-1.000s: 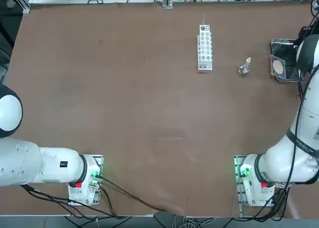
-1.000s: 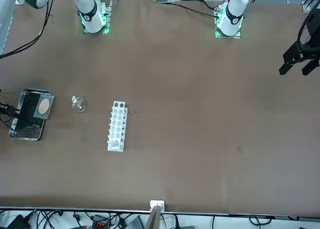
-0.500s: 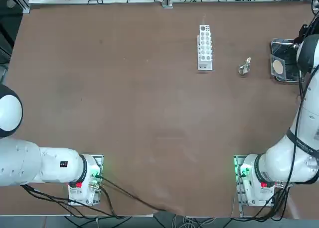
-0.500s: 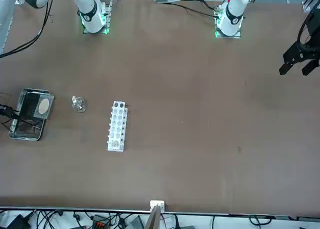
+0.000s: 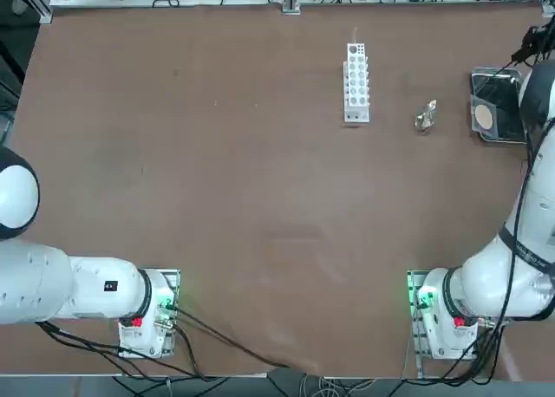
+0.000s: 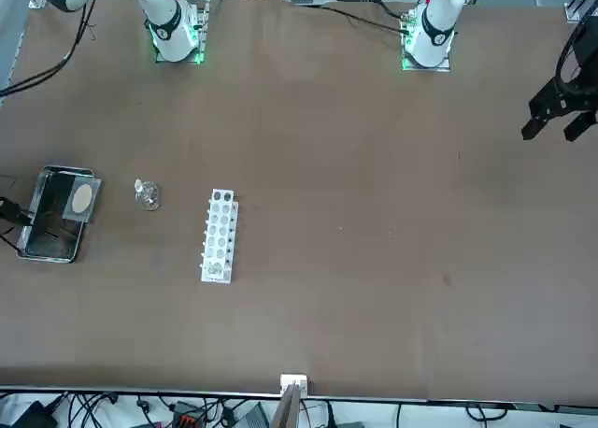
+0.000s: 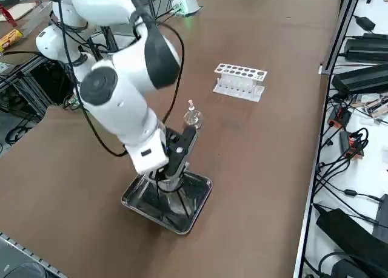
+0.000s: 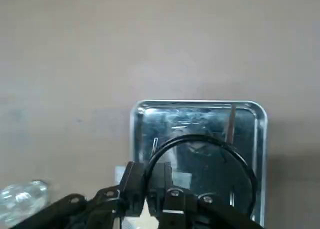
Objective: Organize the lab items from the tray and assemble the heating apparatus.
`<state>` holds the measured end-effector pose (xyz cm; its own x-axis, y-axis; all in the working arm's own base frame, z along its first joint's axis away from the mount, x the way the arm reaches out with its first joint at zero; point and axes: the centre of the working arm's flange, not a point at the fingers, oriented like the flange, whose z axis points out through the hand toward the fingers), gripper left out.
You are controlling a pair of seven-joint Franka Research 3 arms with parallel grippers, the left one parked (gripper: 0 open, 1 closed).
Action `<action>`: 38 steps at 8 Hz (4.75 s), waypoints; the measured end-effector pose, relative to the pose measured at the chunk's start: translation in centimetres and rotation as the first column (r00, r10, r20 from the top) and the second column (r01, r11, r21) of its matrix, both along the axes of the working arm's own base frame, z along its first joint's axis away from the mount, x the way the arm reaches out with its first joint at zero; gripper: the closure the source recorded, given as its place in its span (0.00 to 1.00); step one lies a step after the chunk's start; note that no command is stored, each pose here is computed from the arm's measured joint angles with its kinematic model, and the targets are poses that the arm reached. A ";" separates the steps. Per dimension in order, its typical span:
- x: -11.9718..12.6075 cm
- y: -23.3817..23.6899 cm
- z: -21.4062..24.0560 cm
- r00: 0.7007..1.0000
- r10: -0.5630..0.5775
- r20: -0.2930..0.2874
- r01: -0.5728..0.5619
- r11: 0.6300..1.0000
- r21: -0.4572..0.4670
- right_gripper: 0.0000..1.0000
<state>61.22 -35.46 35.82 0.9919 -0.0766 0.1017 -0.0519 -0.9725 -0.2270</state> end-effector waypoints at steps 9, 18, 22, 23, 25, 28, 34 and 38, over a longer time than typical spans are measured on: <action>2.5 28.7 13.2 0.986 -0.126 -0.105 0.118 0.990 -0.082 0.93; -6.4 33.8 1.9 0.946 -0.323 -0.041 0.320 0.945 -0.063 0.93; -7.5 33.9 -0.1 0.927 -0.373 -0.043 0.372 0.928 -0.014 0.93; -7.5 34.3 -0.5 0.926 -0.376 -0.045 0.376 0.926 0.000 0.93; -7.7 35.3 -1.9 0.925 -0.377 -0.045 0.378 0.926 0.000 0.93; -8.2 36.0 -4.0 0.926 -0.375 -0.050 0.373 0.927 -0.049 0.93; -8.5 34.6 -5.7 0.910 -0.408 -0.077 0.405 0.913 -0.056 0.78; -8.2 34.4 -5.4 0.907 -0.415 -0.068 0.413 0.910 -0.043 0.04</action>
<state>53.06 -1.02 30.46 0.8764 -0.4802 0.0371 -0.4667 -0.8658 -0.1808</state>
